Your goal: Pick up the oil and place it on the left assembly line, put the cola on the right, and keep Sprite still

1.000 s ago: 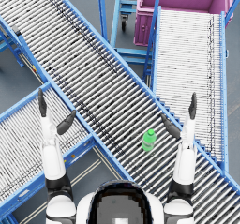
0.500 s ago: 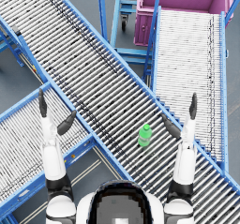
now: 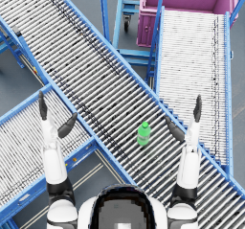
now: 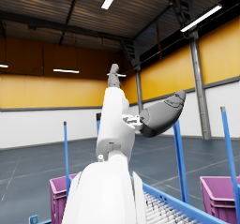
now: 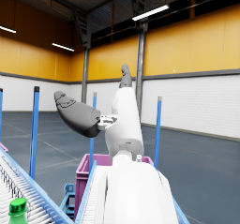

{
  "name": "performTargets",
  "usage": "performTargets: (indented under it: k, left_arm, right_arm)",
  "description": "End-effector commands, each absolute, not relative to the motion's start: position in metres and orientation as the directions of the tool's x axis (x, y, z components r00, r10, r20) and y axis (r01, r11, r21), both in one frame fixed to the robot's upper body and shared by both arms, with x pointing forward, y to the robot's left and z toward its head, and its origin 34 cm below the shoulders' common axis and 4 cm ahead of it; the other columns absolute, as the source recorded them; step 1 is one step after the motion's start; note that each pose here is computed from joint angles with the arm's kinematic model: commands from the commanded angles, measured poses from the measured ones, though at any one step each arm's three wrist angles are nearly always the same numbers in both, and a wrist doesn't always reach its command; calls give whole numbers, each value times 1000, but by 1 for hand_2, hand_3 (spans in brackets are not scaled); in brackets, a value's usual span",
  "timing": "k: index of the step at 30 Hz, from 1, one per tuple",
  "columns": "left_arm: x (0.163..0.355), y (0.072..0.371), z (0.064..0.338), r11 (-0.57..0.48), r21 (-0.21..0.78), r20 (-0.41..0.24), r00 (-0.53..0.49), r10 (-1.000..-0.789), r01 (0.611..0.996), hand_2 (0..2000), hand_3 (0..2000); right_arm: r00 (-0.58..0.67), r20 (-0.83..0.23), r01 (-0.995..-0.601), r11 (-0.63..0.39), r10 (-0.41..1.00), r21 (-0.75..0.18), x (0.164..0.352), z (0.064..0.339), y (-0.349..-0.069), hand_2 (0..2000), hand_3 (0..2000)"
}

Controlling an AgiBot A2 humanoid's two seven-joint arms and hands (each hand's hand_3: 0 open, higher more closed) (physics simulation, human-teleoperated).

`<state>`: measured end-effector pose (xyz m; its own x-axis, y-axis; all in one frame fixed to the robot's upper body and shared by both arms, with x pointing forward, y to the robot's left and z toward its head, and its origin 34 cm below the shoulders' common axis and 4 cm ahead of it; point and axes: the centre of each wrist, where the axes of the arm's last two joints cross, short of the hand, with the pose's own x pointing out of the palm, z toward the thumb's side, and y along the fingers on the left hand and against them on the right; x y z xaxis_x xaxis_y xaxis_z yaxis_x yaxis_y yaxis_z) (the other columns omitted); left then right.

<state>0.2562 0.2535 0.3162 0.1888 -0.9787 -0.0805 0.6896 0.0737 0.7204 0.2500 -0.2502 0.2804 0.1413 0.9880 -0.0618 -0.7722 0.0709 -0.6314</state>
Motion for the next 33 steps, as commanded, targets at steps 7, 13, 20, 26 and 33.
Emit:
performTargets:
  k: [7, 13, 20, 26, 33]
  left_arm:
    - [256, 252, 322, 65, 734, -83, 185, -979, 676, 0, 0]
    - [256, 251, 316, 68, 722, -81, 182, -980, 689, 0, 0]
    - [254, 251, 319, 66, 730, -81, 182, -980, 680, 0, 0]
    - [254, 251, 320, 66, 732, -80, 182, -980, 678, 0, 0]
    - [254, 250, 319, 65, 730, -80, 180, -980, 680, 0, 0]
  right_arm:
    - [146, -59, -763, 75, 988, -642, 250, 284, -251, 0, 0]
    - [142, -57, -773, 75, 988, -630, 250, 280, -250, 0, 0]
    - [141, -54, -776, 77, 988, -626, 251, 279, -250, 0, 0]
    - [145, -52, -772, 80, 988, -630, 251, 280, -251, 0, 0]
    - [148, -53, -746, 76, 988, -662, 249, 291, -251, 0, 0]
